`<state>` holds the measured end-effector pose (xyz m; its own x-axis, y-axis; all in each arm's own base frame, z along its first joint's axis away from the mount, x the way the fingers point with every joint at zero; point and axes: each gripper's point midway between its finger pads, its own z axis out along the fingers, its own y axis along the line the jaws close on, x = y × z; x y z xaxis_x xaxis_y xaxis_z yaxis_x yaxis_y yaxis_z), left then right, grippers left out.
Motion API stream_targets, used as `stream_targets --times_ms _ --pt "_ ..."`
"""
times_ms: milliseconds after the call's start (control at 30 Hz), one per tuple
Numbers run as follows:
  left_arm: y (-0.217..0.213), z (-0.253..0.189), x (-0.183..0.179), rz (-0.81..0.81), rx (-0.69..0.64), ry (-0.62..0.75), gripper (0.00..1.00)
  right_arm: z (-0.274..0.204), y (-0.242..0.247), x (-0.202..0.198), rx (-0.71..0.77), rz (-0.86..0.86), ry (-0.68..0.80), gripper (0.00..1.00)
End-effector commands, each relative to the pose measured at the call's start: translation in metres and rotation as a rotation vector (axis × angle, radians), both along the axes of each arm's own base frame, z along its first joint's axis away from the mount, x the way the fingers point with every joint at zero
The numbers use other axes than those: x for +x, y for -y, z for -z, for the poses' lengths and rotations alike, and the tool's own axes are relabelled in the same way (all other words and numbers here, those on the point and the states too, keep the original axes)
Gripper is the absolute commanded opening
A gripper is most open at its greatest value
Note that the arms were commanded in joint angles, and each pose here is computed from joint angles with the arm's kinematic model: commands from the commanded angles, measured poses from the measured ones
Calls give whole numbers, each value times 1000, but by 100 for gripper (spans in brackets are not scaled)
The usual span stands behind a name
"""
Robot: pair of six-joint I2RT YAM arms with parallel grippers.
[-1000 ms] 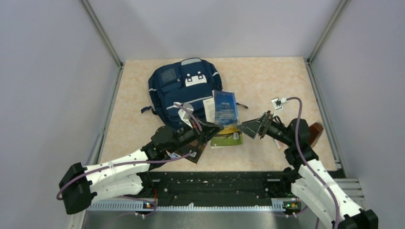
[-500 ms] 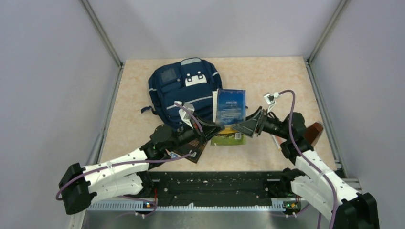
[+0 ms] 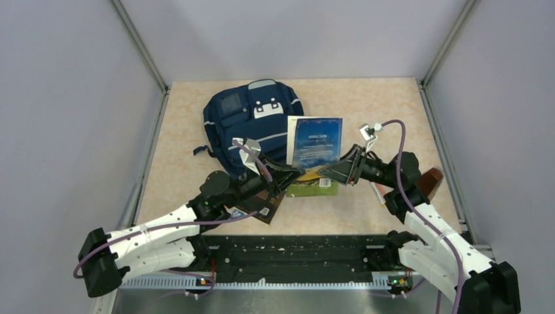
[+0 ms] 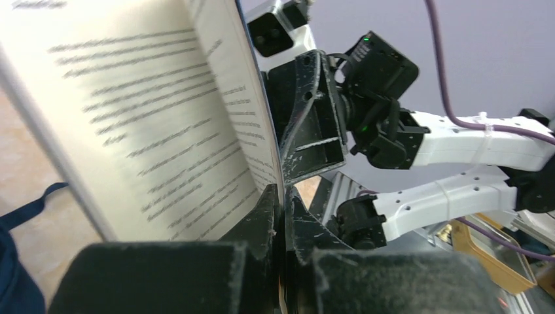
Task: Pack the student bag
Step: Pick up the book from the center of the board.
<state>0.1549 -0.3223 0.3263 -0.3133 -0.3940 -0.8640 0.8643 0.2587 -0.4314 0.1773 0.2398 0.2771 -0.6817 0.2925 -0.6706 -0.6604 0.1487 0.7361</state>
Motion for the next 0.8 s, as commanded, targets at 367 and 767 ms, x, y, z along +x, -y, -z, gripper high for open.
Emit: stream_targets --times_ms 367,767 --pt "-50 32 58 -383 332 -60 70 -9 23 37 -107 314 57 0" --pt "-101 130 144 -516 874 -2 78 62 103 73 -483 698 -76 0"
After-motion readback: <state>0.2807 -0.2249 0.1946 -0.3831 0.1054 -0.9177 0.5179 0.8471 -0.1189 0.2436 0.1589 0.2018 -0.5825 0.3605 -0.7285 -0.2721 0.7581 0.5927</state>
